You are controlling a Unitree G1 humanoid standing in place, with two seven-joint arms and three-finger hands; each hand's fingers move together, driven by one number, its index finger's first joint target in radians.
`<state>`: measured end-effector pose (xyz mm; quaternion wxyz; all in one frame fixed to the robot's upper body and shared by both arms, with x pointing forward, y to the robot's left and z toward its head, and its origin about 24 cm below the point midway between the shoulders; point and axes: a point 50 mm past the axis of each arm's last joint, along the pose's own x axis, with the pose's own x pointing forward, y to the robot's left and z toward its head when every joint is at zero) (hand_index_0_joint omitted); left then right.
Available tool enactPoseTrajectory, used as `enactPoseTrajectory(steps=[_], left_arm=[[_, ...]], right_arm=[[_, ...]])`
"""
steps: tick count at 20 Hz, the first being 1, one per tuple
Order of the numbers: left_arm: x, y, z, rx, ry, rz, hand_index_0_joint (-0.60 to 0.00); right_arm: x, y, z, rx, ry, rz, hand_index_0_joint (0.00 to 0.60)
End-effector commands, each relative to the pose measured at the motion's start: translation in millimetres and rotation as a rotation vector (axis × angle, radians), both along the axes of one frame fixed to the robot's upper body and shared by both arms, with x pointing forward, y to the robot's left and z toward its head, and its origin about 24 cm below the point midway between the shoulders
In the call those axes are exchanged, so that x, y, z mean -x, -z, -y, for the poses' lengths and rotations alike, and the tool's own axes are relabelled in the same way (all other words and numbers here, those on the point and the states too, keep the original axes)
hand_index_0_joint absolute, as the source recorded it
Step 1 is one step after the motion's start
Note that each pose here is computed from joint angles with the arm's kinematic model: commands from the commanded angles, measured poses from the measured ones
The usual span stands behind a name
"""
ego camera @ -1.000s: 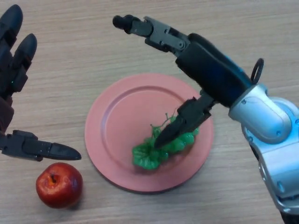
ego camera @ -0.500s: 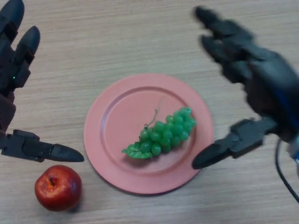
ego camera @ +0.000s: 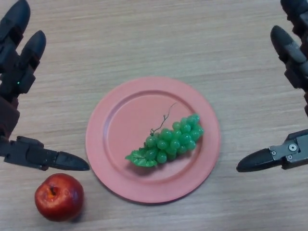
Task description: Pick up the green grapes and place it on the plate
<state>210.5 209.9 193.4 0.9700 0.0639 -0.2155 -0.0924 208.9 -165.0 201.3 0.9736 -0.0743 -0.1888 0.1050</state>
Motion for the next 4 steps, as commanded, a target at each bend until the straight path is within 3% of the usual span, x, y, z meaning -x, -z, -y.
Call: enactPoseTrajectory(steps=[1,4], left_arm=[[12.3,-26.9,0.4,-0.051,-0.015,0.172,0.0],[15.0,-27.7,2.4,-0.047,-0.003,0.178,0.0]], right_arm=[[16.1,-29.2,6.1,-0.01,0.005,0.22,0.0],[17.0,-29.6,3.7,0.002,0.019,0.222,0.0]])
